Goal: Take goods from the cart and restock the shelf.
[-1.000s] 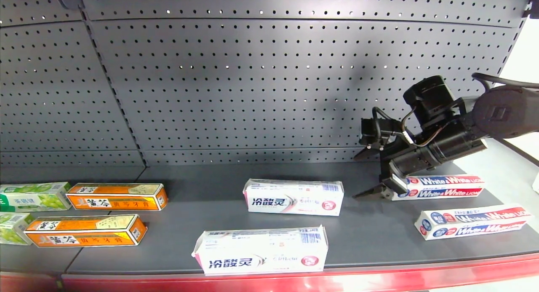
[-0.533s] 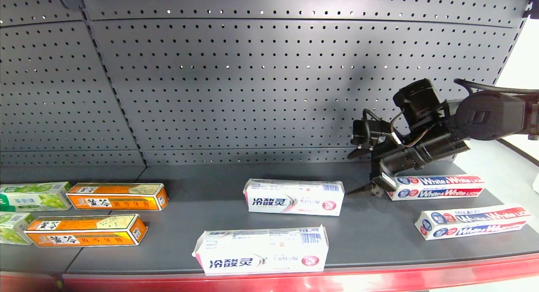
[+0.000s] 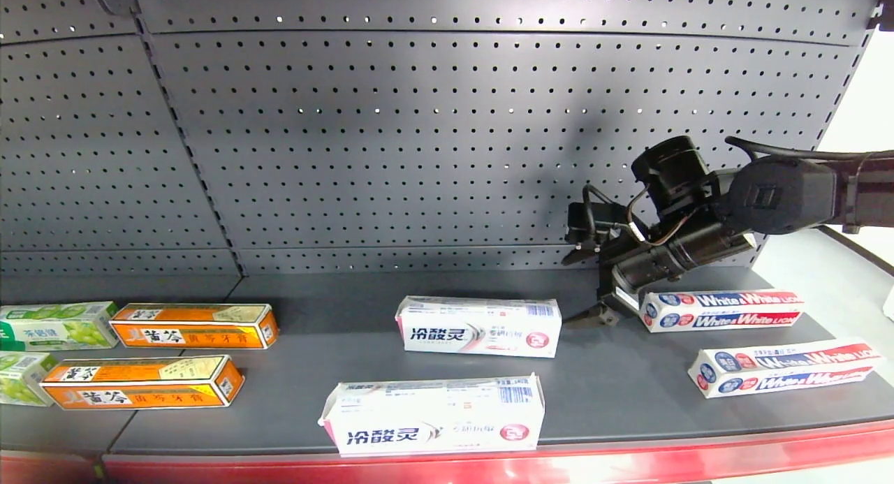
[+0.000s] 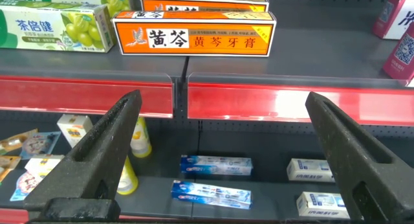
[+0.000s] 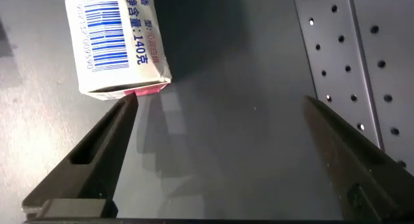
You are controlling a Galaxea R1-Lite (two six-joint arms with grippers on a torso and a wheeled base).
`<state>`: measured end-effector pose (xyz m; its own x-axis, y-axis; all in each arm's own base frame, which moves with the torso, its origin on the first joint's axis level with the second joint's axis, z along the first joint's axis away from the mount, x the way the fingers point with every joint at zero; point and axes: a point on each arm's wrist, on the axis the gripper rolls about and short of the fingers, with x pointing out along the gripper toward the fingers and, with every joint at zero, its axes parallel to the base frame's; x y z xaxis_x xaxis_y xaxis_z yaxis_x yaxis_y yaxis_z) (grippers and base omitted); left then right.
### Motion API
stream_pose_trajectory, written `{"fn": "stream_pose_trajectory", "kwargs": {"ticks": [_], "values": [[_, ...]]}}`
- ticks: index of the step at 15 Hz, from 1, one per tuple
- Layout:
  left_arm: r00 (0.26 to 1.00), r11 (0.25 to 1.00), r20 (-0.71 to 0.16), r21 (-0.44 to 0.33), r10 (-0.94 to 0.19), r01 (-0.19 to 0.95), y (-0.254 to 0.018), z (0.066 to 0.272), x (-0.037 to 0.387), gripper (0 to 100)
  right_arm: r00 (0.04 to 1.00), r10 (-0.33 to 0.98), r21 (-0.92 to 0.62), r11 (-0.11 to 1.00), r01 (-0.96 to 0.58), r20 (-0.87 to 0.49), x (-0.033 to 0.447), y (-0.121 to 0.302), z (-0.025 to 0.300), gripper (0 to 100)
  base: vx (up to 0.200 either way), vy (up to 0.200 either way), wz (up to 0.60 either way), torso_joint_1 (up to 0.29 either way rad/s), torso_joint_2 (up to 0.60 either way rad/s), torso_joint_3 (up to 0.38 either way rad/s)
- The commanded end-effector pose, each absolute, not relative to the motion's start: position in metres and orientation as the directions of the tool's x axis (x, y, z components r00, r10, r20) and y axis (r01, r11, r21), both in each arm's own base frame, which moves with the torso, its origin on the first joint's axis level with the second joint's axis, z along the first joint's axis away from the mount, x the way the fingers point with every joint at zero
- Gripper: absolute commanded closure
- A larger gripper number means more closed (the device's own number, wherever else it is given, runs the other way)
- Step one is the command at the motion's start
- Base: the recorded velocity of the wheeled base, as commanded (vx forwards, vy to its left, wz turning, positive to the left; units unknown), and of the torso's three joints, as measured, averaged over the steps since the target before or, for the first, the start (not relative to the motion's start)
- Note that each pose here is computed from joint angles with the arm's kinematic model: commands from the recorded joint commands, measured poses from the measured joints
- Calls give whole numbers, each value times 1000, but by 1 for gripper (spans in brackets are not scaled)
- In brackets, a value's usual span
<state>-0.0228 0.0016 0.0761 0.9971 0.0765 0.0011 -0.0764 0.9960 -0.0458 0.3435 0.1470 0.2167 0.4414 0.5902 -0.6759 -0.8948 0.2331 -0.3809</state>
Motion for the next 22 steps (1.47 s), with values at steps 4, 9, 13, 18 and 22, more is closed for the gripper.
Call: {"fn": "stream_pose_trajectory", "kwargs": {"ticks": [4,9,13,18,22], "values": [[997,996,2,-46,78,-78,2,76,-23,0,428,600,-379,215,-900,-675,349,158,213,0,0,0,0,0,0,0],[997,996,2,-46,77,-76,2,76,-23,0,417,611,-382,196,-903,-673,353,170,210,0,0,0,0,0,0,0],[997,996,2,-46,77,-76,2,76,-23,0,412,616,-383,188,-904,-672,355,175,209,0,0,0,0,0,0,0],[997,996,2,-46,78,-78,2,76,-23,0,408,620,-380,187,-906,-670,356,180,208,0,0,0,0,0,0,0],[997,996,2,-46,78,-78,2,76,-23,0,404,619,-372,188,-909,-674,359,182,205,0,0,0,0,0,0,0]]}}
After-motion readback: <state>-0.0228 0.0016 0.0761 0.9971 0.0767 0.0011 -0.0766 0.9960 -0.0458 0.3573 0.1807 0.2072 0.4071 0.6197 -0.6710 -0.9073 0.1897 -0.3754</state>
